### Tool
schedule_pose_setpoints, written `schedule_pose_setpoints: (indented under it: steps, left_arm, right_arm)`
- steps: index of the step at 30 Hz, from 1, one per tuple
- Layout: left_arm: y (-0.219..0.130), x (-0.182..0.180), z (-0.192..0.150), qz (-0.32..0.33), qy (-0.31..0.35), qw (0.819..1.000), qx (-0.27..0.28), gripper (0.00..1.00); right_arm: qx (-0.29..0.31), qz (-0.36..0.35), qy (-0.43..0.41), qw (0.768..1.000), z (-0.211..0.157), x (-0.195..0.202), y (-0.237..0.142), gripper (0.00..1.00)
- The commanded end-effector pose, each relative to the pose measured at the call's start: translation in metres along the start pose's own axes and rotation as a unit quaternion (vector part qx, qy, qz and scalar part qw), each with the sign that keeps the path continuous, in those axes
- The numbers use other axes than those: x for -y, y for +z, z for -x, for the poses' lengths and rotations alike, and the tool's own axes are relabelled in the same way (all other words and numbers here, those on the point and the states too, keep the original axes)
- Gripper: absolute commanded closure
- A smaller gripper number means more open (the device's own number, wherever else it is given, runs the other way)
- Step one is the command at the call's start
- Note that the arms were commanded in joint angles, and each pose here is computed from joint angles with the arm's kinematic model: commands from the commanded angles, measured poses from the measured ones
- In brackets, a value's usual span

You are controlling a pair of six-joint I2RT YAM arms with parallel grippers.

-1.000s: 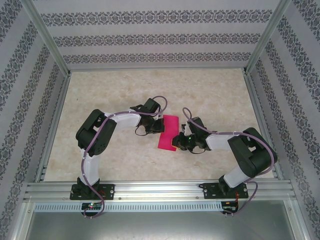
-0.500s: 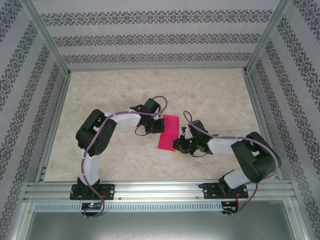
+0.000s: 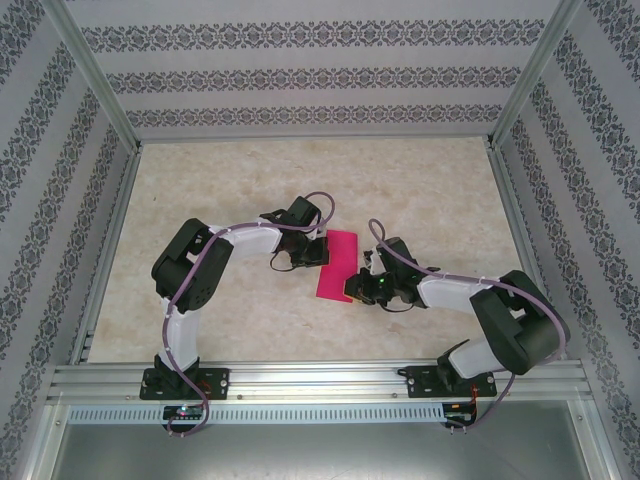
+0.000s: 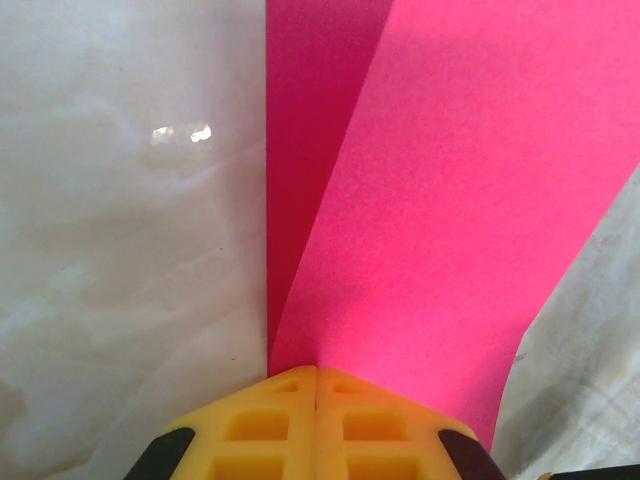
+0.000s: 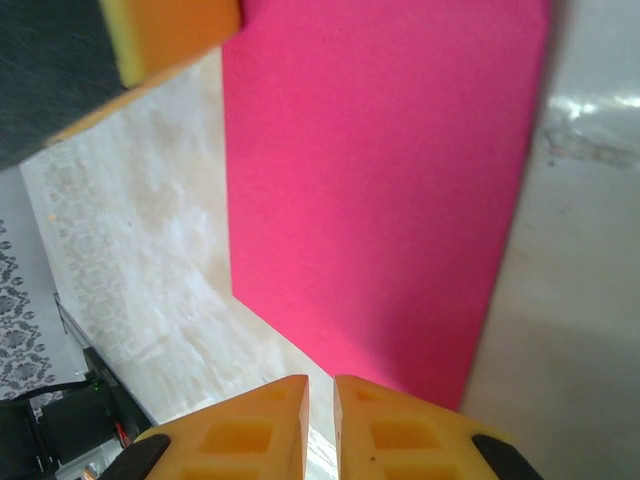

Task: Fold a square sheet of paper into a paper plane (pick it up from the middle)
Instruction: Fold the square sheet of paper in half at the center of the table.

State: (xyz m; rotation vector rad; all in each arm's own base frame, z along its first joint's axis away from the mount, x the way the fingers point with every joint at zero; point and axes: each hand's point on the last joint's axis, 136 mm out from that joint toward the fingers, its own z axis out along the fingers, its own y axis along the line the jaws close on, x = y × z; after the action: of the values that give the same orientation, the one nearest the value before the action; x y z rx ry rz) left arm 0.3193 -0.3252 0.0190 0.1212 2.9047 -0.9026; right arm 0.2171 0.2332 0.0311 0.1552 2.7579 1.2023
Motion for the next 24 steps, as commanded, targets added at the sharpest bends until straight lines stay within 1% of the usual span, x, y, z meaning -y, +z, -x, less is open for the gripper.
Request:
schedule_pose_setpoints:
  steps: [1,6,8,10,12,18,20,24]
  left_arm:
    - [0.018,-0.026,-0.029,0.054,0.001,0.997,-0.048,1.0]
    - [0.018,-0.026,-0.028,0.052,0.003,0.998,-0.045,1.0]
    - [0.017,-0.026,-0.028,0.055,0.002,0.998,-0.042,1.0]
    - [0.018,-0.026,-0.028,0.052,0.001,0.998,-0.044,1.0]
    - [0.019,-0.026,-0.029,0.052,0.001,0.998,-0.047,1.0]
    - [0.02,-0.027,-0.029,0.053,0.001,0.997,-0.048,1.0]
    - [0.02,-0.026,-0.029,0.052,0.002,0.997,-0.049,1.0]
    - [0.022,-0.027,-0.031,0.052,0.002,0.997,-0.052,1.0]
  right_arm:
    - [-0.006,-0.005,-0.002,1.0,-0.003,0.004,0.005,0.84]
    - [-0.017,-0.024,0.017,0.999,-0.013,0.023,0.012,0.84]
    - [-0.021,-0.028,0.017,0.999,-0.015,0.024,0.011,0.84]
    - [-0.011,-0.027,0.015,0.999,-0.01,0.02,0.007,0.84]
    - [0.008,-0.02,0.009,1.0,0.002,0.01,0.001,0.84]
    - [0.082,0.014,-0.019,0.996,0.056,-0.027,-0.021,0.83]
    - [0.09,0.022,-0.03,0.995,0.069,-0.031,-0.022,0.83]
    - [0.088,0.03,-0.02,0.995,0.09,-0.027,-0.013,0.83]
